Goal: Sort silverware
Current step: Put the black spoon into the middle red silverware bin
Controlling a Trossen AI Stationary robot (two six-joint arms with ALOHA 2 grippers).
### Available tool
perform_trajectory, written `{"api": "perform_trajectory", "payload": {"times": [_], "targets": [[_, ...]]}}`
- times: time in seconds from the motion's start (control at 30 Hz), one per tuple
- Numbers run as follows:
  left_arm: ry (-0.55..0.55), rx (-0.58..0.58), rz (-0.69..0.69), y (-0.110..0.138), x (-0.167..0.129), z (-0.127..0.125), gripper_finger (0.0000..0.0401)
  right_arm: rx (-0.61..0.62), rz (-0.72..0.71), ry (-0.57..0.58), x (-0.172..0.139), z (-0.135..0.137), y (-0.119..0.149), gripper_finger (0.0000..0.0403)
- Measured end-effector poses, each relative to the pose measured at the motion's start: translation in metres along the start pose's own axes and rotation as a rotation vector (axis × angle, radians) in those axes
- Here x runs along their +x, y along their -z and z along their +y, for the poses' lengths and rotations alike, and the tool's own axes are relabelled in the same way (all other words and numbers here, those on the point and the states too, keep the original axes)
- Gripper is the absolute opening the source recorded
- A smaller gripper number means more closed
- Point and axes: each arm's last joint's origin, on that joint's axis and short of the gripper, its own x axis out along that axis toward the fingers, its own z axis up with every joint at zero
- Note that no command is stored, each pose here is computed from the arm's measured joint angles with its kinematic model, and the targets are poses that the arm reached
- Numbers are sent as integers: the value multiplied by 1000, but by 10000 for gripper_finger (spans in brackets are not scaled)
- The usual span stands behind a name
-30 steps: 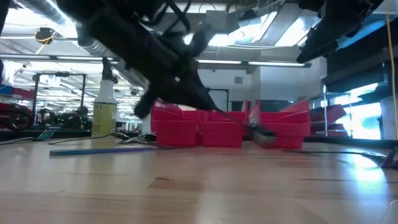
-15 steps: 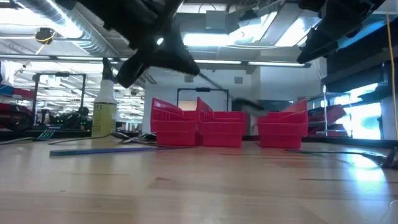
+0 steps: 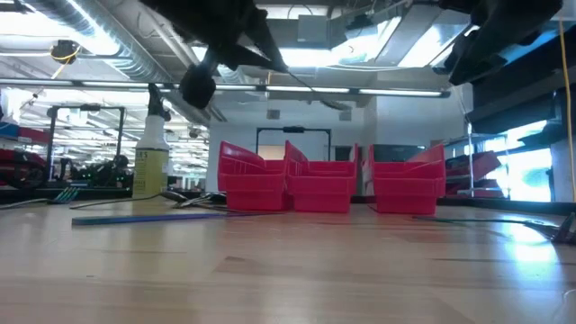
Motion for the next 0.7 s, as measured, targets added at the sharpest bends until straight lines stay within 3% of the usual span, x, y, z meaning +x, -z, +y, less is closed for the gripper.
{"api": "perform_trajectory", "payload": {"times": [0.27,0.47,0.7], "targets": [[-37,-232,-106,-5,33,13,1,-3,4,-14,0,0,0,163],[51,-430,-169,-11,62,13,3,2,7,-16,0,0,0,163],[58,-467,-200,-24,78,16,3,7,26,-54,0,1,1,163]]}}
